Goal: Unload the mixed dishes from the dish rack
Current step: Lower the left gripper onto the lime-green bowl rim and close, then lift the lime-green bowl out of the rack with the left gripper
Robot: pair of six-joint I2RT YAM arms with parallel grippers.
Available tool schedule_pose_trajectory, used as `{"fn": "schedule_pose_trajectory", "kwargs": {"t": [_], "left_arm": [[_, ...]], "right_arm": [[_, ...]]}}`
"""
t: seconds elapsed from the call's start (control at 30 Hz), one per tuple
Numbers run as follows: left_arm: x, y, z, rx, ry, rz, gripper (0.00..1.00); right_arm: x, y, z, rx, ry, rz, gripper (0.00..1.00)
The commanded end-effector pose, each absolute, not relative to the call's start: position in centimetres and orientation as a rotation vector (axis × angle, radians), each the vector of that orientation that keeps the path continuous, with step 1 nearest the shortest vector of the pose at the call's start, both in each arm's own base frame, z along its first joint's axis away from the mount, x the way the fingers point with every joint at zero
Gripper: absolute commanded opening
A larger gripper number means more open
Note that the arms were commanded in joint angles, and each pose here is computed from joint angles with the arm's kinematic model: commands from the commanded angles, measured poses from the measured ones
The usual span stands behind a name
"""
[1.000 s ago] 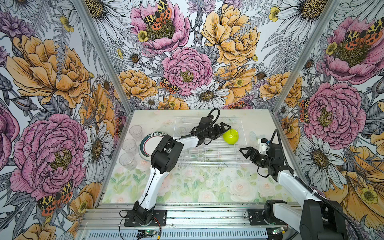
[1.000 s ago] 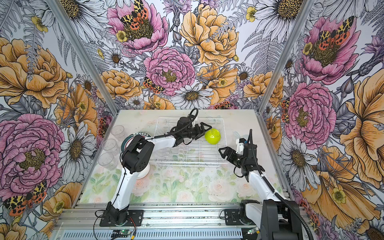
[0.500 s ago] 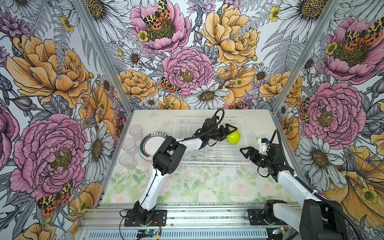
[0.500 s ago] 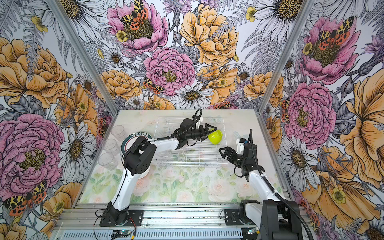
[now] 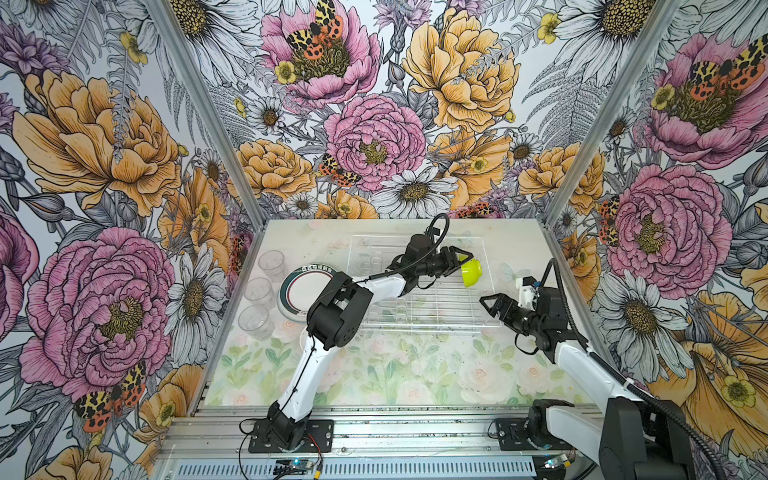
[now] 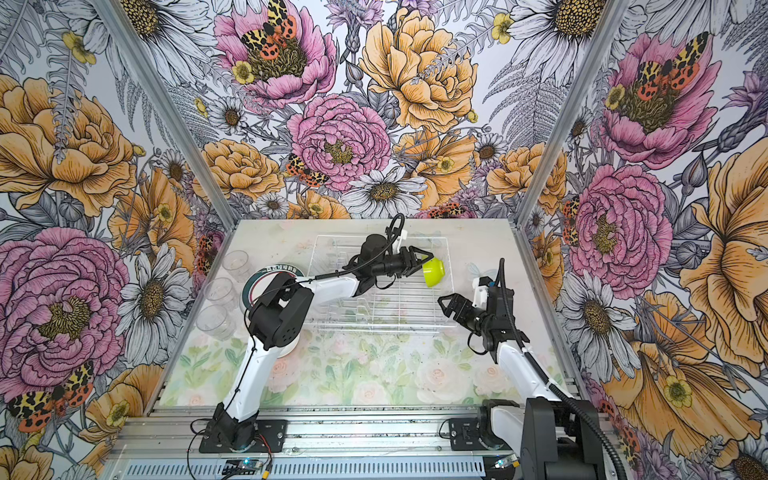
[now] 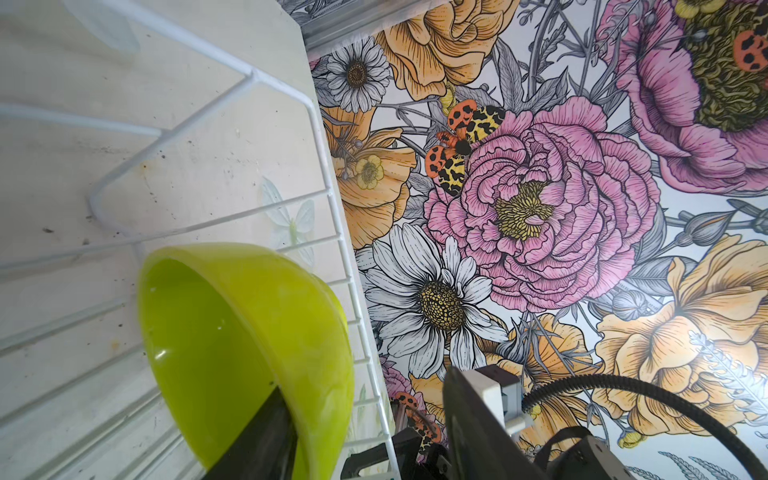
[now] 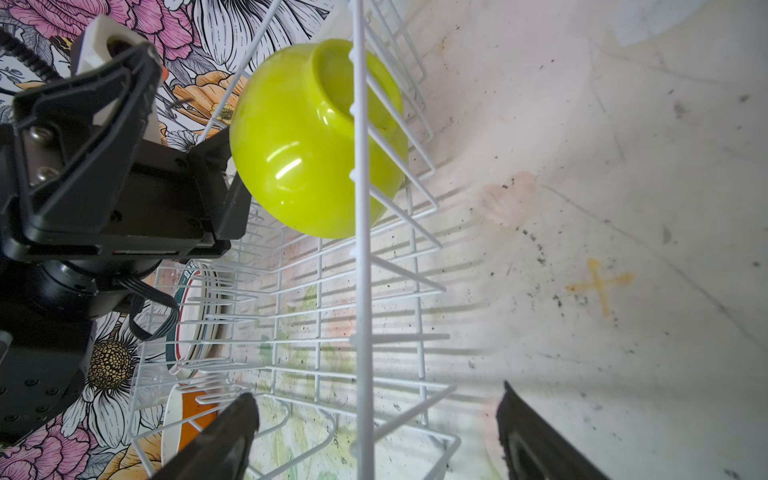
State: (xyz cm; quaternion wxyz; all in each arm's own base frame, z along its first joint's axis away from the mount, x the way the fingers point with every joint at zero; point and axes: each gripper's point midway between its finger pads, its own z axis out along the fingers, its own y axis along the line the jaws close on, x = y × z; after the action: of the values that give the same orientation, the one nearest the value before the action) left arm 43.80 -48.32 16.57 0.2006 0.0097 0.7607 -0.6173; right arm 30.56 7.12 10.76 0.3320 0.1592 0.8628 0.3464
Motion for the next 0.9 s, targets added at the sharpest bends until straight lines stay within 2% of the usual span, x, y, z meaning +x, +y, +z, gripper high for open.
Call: {"fn": "schedule_pose_trajectory", "kwargs": {"t": [0.0,0.13,0.4,0.87], "left_arm": [[43.9,-49.0,14.9,0.080,2.169,-1.659,0.53],[43.9,-49.3,13.4,0.075,2.209,-1.639,0.50],[43.8,-49.4,12.6,0.121,2.247,-1.561,0.53],[43.0,-47.7,17.9,0.290,2.200,-1.353,0.60]], "right_arm": [[31.4,6.7,11.7,0.394,2.224,0.874,0.91],[31.4,6.6,11.5,0.396,2.228,0.870,0.91],[31.4,6.6,11.4,0.395,2.233,0.867,0.91],[31.5,6.5,10.7,0.406,2.251,0.859,0.91]]}}
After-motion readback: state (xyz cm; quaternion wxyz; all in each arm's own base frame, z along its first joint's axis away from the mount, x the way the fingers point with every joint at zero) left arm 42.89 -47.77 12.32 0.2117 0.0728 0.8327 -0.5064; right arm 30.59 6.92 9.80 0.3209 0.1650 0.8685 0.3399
